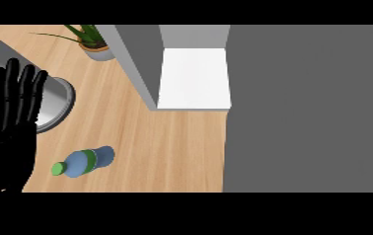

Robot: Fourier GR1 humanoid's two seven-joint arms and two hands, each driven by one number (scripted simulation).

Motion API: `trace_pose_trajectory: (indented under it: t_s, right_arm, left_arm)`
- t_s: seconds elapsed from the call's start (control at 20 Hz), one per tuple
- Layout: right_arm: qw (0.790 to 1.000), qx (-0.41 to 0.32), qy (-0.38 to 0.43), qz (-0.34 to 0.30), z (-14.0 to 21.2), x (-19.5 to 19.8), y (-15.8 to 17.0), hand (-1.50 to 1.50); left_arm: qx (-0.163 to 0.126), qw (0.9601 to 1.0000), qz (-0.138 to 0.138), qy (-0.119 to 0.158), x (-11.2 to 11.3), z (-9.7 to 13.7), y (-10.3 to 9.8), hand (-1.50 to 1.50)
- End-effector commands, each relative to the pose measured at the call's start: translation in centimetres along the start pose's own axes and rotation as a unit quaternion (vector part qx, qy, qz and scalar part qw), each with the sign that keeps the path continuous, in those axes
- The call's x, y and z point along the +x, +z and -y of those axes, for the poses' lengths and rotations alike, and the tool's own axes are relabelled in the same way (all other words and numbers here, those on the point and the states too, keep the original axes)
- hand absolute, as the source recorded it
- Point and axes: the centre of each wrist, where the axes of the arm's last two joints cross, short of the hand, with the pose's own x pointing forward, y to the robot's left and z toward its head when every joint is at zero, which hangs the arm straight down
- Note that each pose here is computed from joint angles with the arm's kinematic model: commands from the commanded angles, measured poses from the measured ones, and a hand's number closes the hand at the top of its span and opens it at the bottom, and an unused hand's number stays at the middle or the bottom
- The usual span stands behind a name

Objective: Pick up the bottled water, place it into the cabinet and close the cabinet

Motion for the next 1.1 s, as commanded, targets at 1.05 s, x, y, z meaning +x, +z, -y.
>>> trace_pose_trajectory:
  t_s: [1.05]
  right_arm:
    - [0.988,0.117,-0.092,-0.031,-3.8,9.2,5.8,-1.5]
  left_arm:
    - [0.075,0.9867,-0.021,0.143,9.5,-7.7,16.2,-1.5]
